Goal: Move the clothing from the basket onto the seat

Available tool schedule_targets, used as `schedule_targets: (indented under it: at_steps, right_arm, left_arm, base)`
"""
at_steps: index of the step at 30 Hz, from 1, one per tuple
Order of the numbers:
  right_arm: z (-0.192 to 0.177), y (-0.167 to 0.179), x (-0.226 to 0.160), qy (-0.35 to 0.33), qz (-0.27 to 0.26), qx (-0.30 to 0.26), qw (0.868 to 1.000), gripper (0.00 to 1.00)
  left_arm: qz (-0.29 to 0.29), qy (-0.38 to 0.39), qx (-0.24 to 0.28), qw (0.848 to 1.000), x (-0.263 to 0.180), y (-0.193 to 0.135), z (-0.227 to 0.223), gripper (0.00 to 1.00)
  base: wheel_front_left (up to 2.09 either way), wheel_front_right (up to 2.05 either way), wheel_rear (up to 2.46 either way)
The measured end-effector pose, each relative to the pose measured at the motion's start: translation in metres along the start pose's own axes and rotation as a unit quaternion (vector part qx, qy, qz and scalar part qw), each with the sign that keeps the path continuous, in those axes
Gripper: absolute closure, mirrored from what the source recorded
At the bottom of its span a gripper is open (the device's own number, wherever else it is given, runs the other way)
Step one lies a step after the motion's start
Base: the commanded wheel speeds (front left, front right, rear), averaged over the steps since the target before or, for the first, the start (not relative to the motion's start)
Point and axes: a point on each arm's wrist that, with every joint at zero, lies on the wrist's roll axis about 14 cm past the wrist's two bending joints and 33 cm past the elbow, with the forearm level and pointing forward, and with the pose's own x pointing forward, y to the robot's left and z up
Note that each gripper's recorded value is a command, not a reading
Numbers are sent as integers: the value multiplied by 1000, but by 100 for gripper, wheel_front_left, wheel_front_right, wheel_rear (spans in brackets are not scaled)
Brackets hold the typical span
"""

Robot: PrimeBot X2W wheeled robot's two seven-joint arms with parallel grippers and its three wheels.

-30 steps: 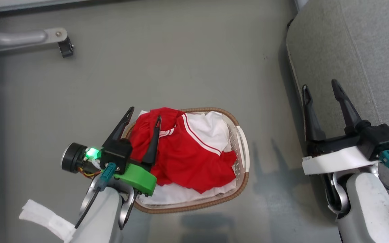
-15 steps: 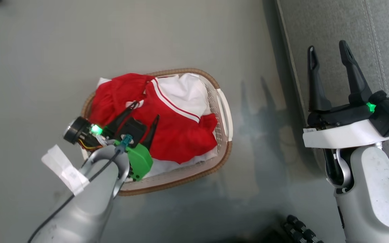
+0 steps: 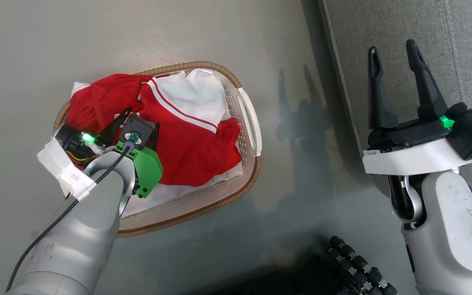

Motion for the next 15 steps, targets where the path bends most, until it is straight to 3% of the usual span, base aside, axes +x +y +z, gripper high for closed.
schedule_targets:
  at_steps: [1, 2, 3, 4, 5, 15]
  right_arm:
    - [-1, -1, 0, 1, -1, 0, 1000, 0]
    - [-2, -1, -1, 3, -2, -1, 1000, 0]
    - [-2, -1, -1, 3, -2, 0, 1000, 0]
    - [-2, -1, -1, 3, -1, 0, 1000, 0]
    - [-2, -1, -1, 3, -1, 1, 1000, 0]
    - [6, 7, -5, -2, 8, 1, 1000, 0]
  left_arm:
    - [-1, 2, 0, 1000, 1, 0, -1, 11]
    - [-2, 1, -2, 1000, 2, -1, -1, 32]
    - [-2, 0, -5, 1000, 3, -2, 0, 64]
    - [-4, -2, -5, 1000, 2, -3, 0, 77]
    - [-5, -2, -5, 1000, 2, -5, 0, 100]
    - [-14, -26, -3, 1000, -11, -17, 17, 100]
  base:
    - [0, 0, 0]
    - [0, 0, 0]
    - [0, 0, 0]
    - [0, 0, 0]
    - [0, 0, 0]
    - [0, 0, 0]
